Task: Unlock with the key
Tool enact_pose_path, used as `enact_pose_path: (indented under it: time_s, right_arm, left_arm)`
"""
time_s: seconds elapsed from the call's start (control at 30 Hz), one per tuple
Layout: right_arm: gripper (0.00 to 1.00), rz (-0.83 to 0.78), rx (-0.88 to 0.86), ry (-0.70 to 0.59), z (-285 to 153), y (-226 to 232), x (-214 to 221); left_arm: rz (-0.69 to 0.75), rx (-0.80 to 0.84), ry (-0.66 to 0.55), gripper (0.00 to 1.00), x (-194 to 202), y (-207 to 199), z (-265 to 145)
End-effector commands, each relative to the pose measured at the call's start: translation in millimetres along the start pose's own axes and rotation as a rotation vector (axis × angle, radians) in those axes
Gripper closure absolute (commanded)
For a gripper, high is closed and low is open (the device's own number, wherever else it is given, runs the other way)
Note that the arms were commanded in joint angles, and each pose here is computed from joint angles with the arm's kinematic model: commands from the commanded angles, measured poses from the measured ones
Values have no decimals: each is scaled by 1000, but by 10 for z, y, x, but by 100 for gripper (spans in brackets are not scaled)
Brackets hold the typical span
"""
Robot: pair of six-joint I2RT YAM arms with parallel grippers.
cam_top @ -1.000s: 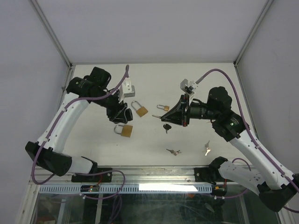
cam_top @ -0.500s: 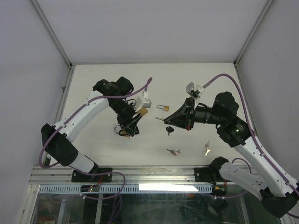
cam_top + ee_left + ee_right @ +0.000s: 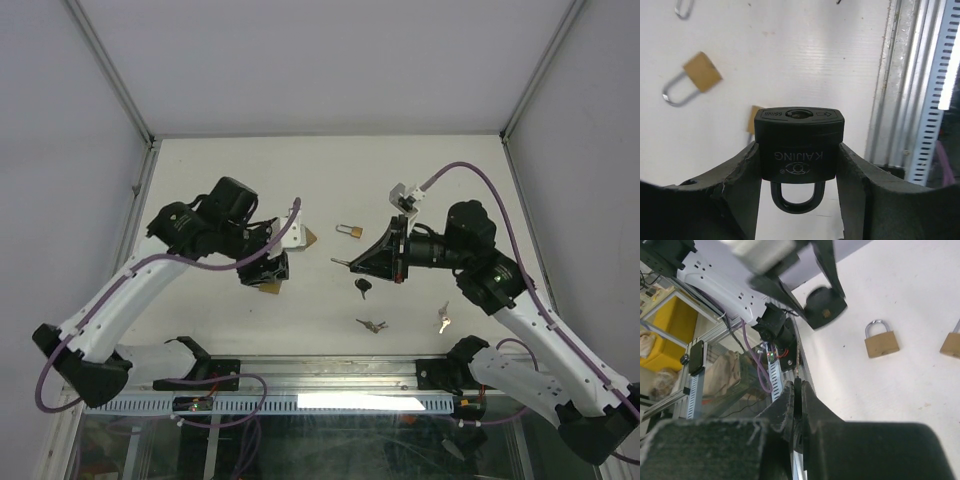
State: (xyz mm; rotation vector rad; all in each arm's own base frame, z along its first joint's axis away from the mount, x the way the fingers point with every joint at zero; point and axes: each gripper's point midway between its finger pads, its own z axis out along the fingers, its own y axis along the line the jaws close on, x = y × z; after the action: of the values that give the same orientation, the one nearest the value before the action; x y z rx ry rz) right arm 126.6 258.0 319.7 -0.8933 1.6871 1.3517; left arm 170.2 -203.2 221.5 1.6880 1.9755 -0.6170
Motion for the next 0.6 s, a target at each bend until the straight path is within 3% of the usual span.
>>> enact_pose_path:
  time_s: [0.0, 0.17, 0.3, 0.57]
  right_arm:
    - [100, 60, -70, -15, 85, 47, 38]
    - [100, 129, -119, 17, 219, -9, 199]
    - [100, 93, -180, -8, 317, 96, 189]
    - [100, 135, -192, 73, 559, 89, 397]
  left_arm:
    - [379, -154, -140, 100, -351, 150, -250]
    - [478, -95, -169, 100, -392, -28, -216]
    - [525, -66, -180, 100, -388, -120, -188]
    - [675, -202, -219, 100, -487, -51, -243]
